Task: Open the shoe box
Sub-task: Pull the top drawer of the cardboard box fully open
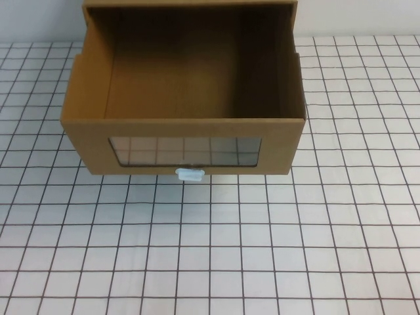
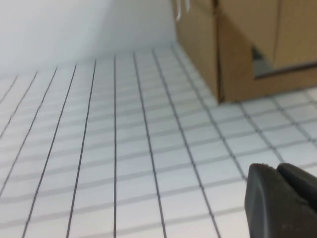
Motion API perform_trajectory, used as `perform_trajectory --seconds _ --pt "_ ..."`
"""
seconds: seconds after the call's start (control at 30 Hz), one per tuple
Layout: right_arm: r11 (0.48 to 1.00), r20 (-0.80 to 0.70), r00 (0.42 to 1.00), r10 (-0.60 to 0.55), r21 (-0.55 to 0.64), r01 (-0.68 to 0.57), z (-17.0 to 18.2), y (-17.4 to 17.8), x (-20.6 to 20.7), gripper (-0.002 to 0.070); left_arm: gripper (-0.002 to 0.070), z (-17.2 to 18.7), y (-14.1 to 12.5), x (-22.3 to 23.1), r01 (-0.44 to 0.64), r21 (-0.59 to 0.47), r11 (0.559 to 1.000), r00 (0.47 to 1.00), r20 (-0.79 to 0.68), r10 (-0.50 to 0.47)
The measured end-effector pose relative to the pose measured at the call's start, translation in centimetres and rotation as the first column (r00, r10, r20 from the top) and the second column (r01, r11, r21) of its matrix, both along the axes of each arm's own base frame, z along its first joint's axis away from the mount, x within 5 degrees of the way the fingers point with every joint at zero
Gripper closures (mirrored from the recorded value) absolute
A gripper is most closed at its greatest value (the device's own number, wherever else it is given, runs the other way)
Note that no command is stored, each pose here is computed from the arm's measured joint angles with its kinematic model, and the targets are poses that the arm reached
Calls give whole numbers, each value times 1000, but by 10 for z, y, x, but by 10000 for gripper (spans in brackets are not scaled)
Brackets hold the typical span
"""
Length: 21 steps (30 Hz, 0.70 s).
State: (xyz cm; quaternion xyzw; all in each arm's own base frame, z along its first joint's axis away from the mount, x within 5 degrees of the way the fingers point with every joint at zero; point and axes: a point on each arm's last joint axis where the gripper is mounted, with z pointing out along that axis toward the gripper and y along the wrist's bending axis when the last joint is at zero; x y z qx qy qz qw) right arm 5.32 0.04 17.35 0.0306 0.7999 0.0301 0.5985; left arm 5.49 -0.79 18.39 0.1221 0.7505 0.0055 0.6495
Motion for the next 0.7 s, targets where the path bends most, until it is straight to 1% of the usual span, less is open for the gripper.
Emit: perform_trajectory --seconds 0.1,0.23,0.7 --pt "1000 0 1000 0 0 0 0 0 0 689 677 -6 2 -1 -32 -9 999 997 -71 31" --pt "1000 -2 1000 0 0 0 0 0 0 689 677 -12 3 -3 -45 -14 999 989 -144 43" --pt "1000 -2 1000 0 0 0 0 0 0 689 677 -14 3 -3 -48 -13 999 986 -162 45"
